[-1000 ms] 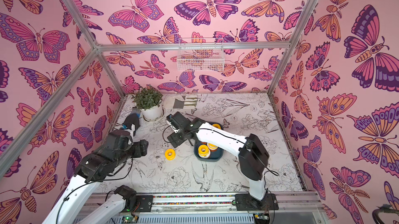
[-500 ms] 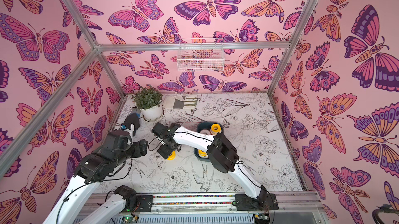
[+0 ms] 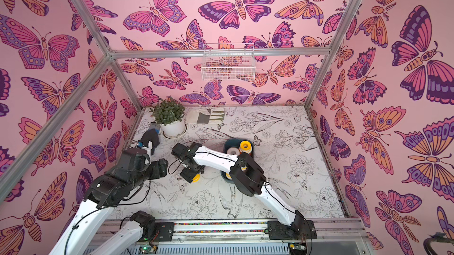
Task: Put the sealing tape into the storage box
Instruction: Pick up the sealing tape at the center of the board.
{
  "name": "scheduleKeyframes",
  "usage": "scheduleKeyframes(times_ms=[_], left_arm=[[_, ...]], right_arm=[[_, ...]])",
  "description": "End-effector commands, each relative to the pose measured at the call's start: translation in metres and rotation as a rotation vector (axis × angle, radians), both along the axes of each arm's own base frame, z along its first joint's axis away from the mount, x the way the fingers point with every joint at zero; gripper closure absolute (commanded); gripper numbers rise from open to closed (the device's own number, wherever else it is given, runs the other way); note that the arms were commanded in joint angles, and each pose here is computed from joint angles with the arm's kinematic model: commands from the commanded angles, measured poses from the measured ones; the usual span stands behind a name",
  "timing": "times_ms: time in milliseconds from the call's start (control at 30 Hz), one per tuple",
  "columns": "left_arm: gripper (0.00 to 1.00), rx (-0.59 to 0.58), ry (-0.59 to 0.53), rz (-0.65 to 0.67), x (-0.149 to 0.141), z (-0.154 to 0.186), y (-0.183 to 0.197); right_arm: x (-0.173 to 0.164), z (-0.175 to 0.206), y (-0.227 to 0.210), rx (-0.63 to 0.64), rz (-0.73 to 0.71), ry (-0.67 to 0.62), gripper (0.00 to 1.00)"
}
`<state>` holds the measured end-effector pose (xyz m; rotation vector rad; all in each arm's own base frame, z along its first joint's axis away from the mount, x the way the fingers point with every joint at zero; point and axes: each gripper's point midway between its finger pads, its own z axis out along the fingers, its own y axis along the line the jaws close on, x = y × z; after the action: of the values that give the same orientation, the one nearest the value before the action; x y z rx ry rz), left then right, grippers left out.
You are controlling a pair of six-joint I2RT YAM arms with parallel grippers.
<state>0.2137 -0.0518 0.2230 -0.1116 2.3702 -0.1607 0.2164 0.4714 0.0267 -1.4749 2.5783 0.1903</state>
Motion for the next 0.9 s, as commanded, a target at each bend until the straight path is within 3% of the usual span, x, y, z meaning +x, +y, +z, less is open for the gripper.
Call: scheduleKeyframes(times_ms=[0, 400, 867], left_arm=[[0.16, 0.012, 0.011, -0.01, 0.001, -0.006, 0.0], [0.16, 0.015, 0.009, 0.001, 0.001, -0.006, 0.003], [0.16, 0.014, 0.012, -0.004, 0.001, -0.006, 0.002]], right_arm=[[-0.002, -0.003, 0.0, -0.027, 0.022, -0.014, 0.18], [-0.003, -0.002, -0.004, -0.047, 0.028, -0.022, 0.3], [-0.002, 0.057, -0.012, 0.032, 0.029, -0.086, 0.35]])
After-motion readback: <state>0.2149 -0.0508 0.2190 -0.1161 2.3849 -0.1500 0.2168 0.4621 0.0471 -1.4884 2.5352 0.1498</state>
